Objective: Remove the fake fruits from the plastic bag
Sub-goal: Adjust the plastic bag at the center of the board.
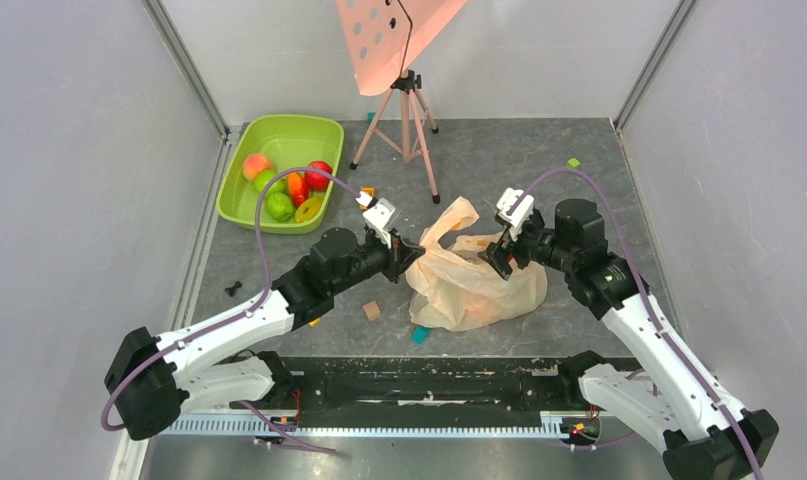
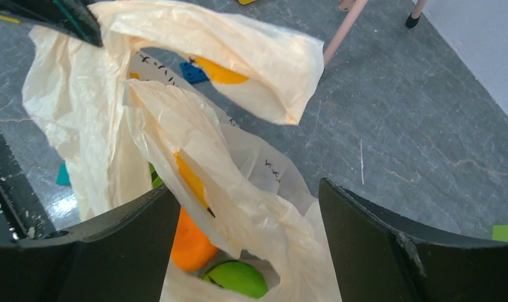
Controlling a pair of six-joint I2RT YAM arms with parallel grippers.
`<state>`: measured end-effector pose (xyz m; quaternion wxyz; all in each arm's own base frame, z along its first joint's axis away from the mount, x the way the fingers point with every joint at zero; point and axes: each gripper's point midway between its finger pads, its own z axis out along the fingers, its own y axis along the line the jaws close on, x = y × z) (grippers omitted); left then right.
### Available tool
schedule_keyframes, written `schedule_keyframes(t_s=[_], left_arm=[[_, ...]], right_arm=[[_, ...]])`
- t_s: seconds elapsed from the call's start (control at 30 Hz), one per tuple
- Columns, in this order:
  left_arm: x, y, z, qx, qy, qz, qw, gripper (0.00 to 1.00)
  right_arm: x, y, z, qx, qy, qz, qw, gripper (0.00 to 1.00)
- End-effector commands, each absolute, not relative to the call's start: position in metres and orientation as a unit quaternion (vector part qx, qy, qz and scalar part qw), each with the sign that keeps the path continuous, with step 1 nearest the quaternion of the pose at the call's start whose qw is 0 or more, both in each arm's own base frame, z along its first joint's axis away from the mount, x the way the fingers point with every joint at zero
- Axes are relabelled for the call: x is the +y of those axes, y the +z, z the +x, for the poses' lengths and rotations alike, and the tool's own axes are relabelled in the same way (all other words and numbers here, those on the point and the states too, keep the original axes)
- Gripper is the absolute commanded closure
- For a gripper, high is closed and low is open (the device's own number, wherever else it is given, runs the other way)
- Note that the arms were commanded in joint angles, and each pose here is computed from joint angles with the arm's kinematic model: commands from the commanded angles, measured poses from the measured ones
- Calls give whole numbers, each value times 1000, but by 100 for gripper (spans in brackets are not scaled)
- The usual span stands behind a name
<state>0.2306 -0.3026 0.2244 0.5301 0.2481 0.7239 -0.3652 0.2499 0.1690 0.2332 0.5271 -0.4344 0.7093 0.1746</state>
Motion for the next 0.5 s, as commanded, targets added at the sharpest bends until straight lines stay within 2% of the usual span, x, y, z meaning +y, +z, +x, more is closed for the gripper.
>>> schedule_keyframes(t_s=[0.0, 0.13, 0.23, 0.3, 0.37, 0.47], left_arm=[[-311, 254, 235, 694, -384, 251, 555, 98], [-312, 253, 234, 693, -387, 255, 552, 98], [-313, 253, 234, 693, -386, 256, 552, 98], [-313, 254, 234, 693, -386, 255, 553, 98], [-311, 255, 237, 694, -382, 251, 557, 98], [-305, 261, 249, 702, -361, 221, 573, 98]], right_arm=[[171, 245, 274, 697, 143, -417, 565, 18], [177, 240, 282, 698, 145, -420, 561, 19], [179, 229, 287, 706, 137, -426, 549, 24], [180, 223, 289, 711, 133, -430, 541, 35], [180, 222, 294, 718, 130, -419, 541, 51], [177, 238, 307, 728, 123, -374, 561, 91]])
